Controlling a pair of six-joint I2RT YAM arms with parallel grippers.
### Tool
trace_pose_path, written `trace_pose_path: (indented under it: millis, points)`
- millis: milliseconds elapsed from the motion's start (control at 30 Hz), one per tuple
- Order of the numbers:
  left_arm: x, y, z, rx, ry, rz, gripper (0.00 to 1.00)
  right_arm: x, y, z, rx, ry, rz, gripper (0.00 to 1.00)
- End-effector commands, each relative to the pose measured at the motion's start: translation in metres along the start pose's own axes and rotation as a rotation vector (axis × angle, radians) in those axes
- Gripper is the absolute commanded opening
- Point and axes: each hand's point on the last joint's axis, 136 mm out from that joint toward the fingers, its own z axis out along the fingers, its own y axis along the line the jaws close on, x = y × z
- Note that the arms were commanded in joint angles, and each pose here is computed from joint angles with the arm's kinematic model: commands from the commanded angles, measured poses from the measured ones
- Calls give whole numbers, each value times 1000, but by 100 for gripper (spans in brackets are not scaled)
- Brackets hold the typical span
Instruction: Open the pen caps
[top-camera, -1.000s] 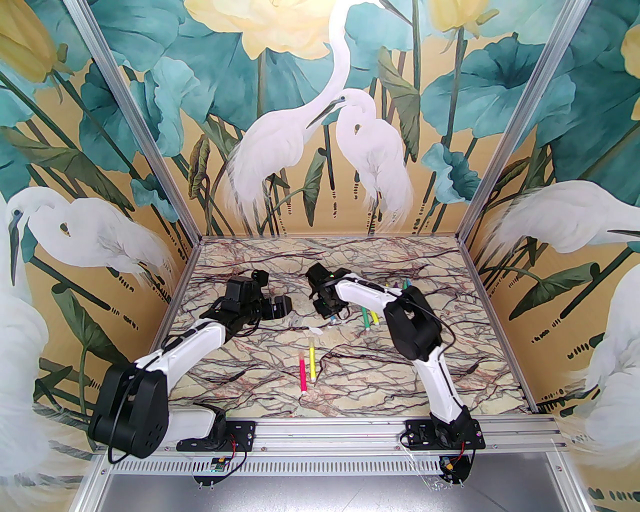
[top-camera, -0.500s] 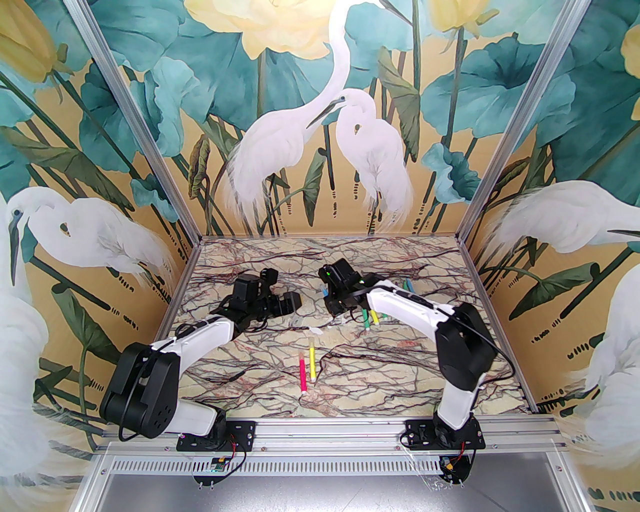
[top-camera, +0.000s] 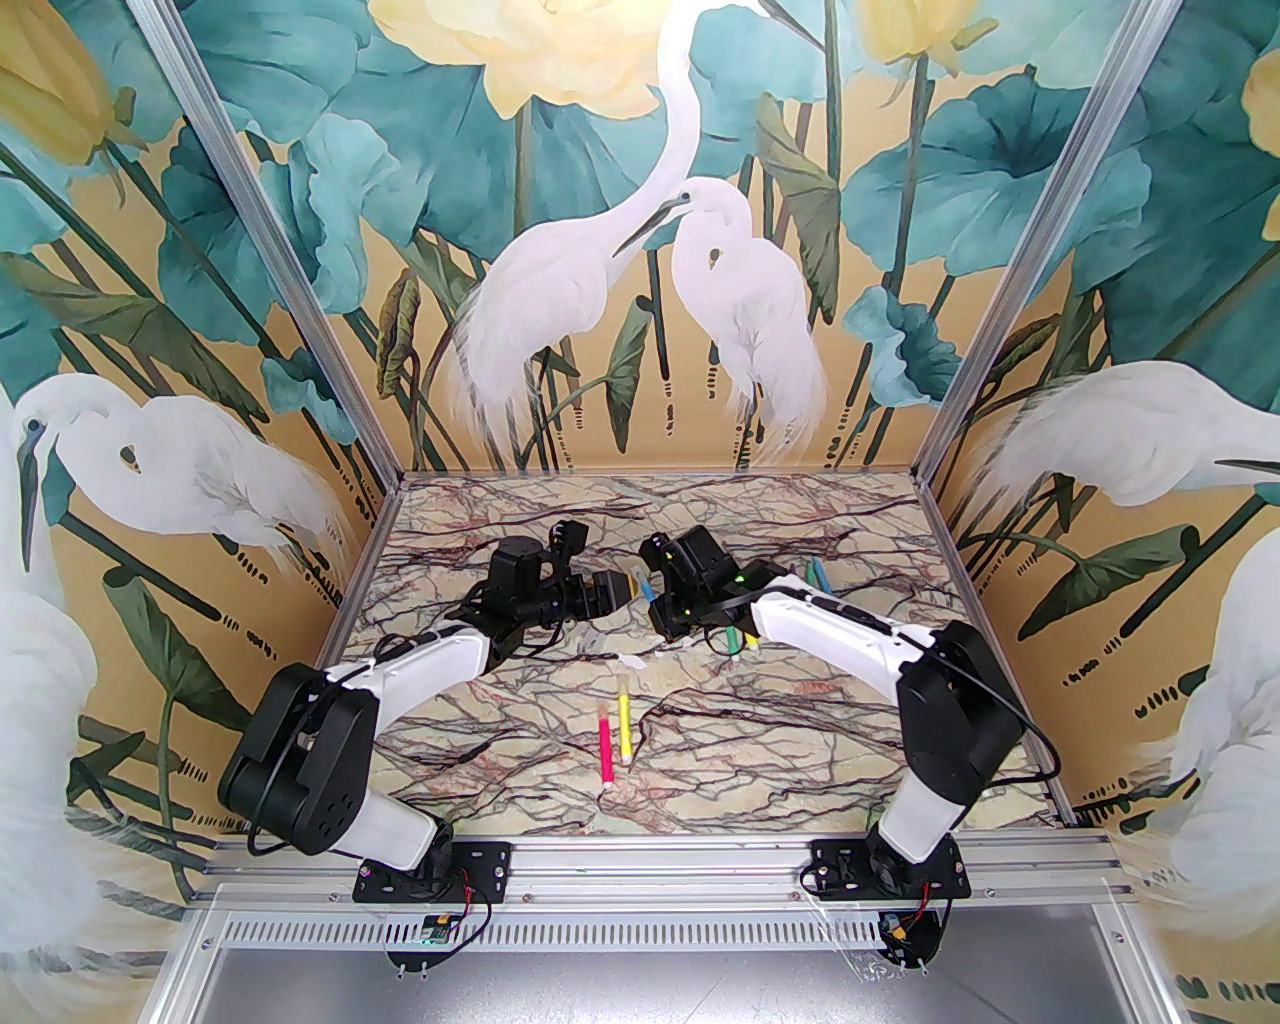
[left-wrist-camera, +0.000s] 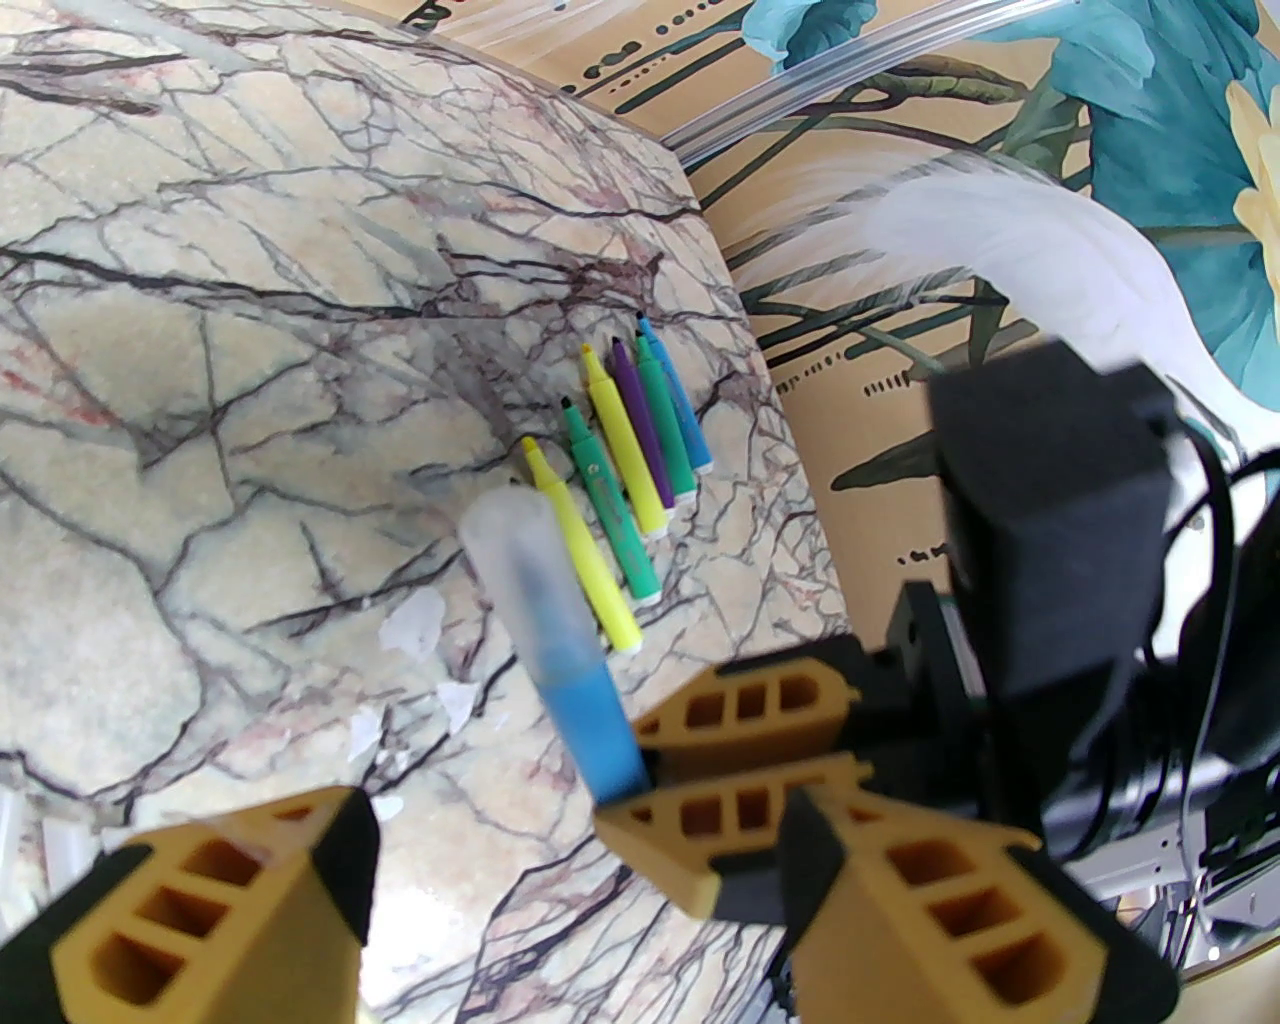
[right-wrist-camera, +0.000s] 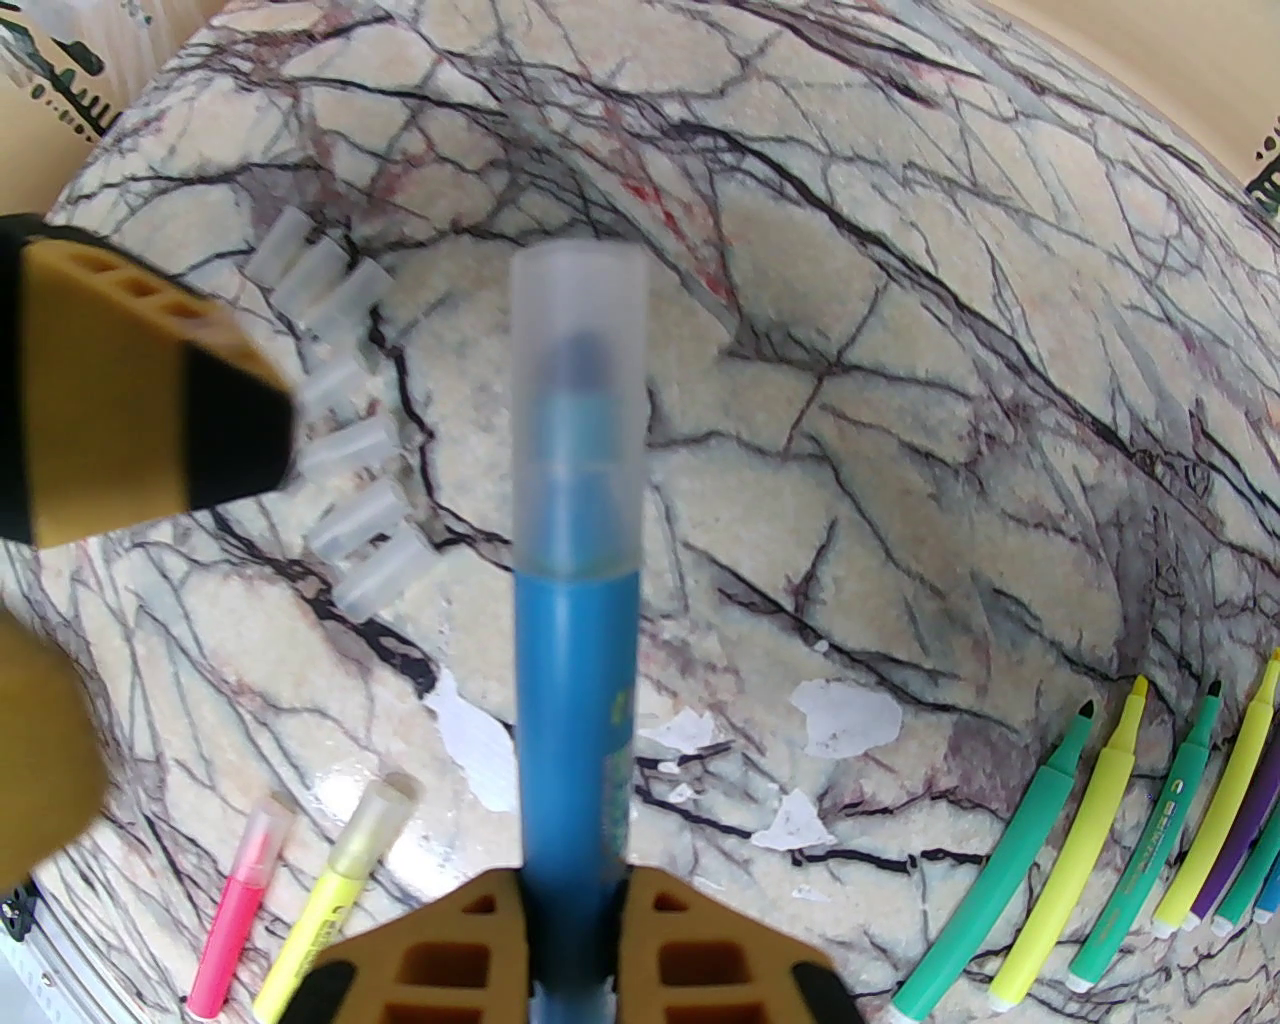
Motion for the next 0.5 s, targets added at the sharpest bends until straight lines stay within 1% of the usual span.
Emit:
trace_pose_path:
  millis: [0, 100, 333, 467]
  points:
    - [-7, -11, 6, 41, 0, 2, 67, -9, 8, -12, -38, -50, 9, 13]
    - [-10, -12, 9, 46, -3, -2, 63, -8, 11, -14, -53, -54, 6, 13]
    - [-17, -22, 16, 82, -4, -3, 57, -8, 15, -16, -76, -62, 6, 13]
    - [-18, -23, 20, 90, 10, -14, 49, -8, 17, -18, -82, -73, 1, 13]
